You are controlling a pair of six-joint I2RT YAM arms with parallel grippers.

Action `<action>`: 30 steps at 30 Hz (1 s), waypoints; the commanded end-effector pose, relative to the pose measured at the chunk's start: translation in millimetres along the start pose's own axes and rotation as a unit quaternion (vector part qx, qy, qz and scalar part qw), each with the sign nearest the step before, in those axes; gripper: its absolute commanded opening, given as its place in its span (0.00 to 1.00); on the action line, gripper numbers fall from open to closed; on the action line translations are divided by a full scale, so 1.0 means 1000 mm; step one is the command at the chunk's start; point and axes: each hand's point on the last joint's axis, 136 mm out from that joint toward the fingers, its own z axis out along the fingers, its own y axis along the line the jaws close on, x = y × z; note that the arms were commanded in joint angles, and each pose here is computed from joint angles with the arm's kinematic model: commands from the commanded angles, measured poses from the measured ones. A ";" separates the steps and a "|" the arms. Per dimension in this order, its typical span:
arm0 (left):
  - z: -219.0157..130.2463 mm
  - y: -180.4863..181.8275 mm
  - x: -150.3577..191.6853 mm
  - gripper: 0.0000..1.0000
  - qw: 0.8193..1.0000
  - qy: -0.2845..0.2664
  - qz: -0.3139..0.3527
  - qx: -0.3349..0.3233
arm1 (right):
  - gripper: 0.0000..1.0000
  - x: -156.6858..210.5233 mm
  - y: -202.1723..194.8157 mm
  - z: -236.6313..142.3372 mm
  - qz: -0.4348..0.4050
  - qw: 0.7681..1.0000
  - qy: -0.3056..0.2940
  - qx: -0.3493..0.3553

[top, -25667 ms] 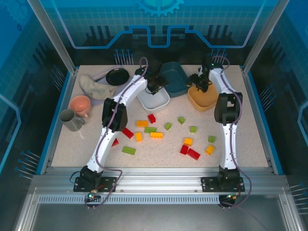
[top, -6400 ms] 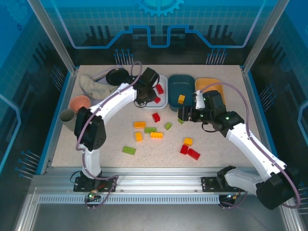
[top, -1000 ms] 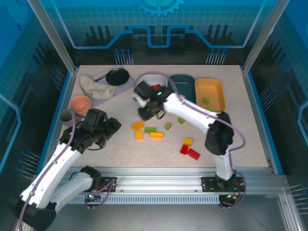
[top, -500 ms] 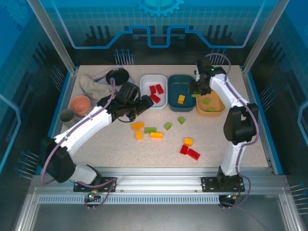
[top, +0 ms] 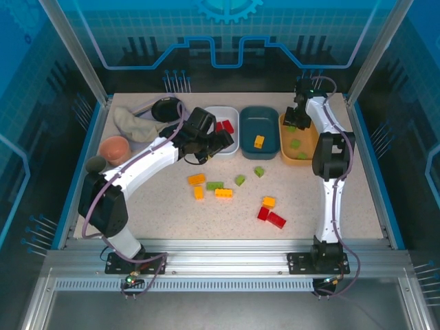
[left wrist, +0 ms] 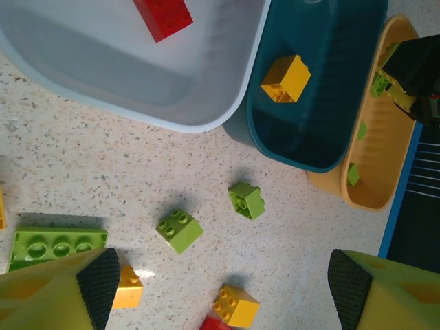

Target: Sort the legos into containers by color

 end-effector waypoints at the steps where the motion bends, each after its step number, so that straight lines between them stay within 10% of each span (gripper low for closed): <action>1: -0.005 0.012 0.006 0.83 0.999 0.008 0.002 -0.034 | 0.49 0.004 -0.009 0.000 0.016 1.000 0.023 -0.004; 14: -0.020 0.125 0.011 0.84 0.974 0.032 -0.076 -0.212 | 0.68 0.017 0.057 -0.129 -0.088 0.990 -0.094 -0.063; 30: 0.036 0.154 0.004 0.96 0.967 0.095 -0.104 -0.211 | 0.78 0.248 0.155 -0.168 -0.251 0.948 -0.043 -0.190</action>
